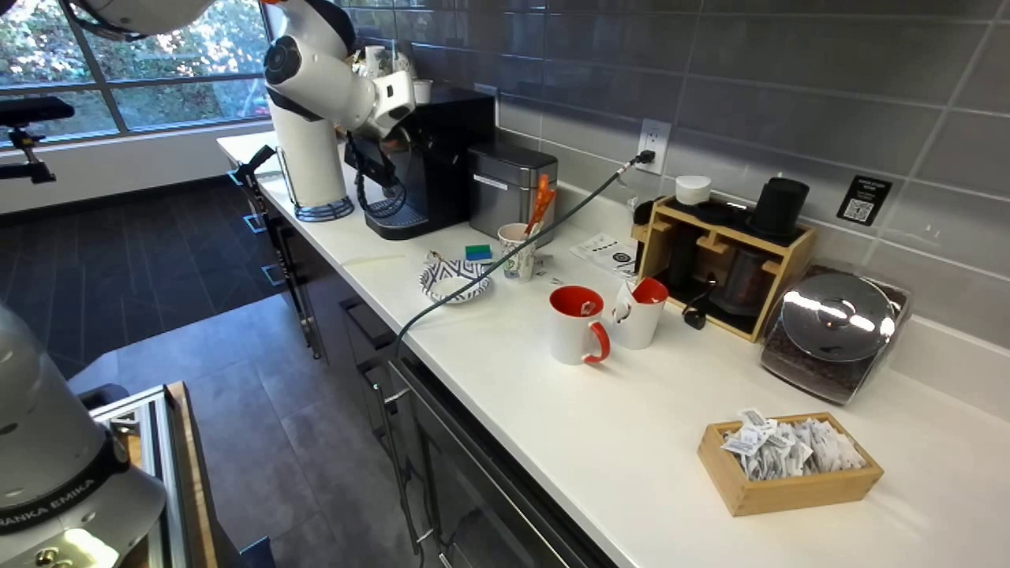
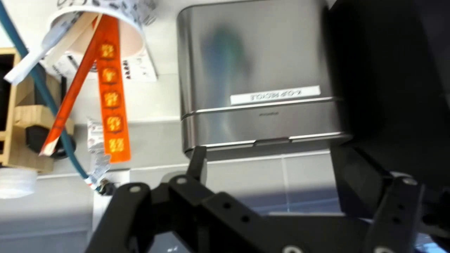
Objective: Put the orange objects in the left cup
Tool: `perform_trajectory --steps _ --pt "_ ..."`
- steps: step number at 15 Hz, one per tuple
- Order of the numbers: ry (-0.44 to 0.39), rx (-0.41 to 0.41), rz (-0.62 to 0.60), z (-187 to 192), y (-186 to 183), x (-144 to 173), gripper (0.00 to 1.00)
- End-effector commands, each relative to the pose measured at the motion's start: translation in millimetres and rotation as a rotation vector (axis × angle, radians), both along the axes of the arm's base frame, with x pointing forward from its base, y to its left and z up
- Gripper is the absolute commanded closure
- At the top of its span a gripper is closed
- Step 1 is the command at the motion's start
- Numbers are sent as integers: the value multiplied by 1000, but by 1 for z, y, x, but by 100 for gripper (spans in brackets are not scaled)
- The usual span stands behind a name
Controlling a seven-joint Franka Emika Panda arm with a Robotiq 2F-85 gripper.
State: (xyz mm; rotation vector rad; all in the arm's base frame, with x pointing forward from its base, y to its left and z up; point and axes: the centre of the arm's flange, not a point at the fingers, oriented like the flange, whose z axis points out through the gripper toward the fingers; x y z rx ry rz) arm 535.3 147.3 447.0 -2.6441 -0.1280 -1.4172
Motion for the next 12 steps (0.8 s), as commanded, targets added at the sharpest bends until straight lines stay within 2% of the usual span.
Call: perform_trajectory --steps 1,4,10,11,12 --pt "116 29 158 5 -3 -17 0" --pt "221 14 271 -18 2 -29 0" --pt "415 -167 451 -57 16 -55 0" --pt "342 -122 401 -124 12 -62 0" --pt "366 -139 420 -130 10 -66 0"
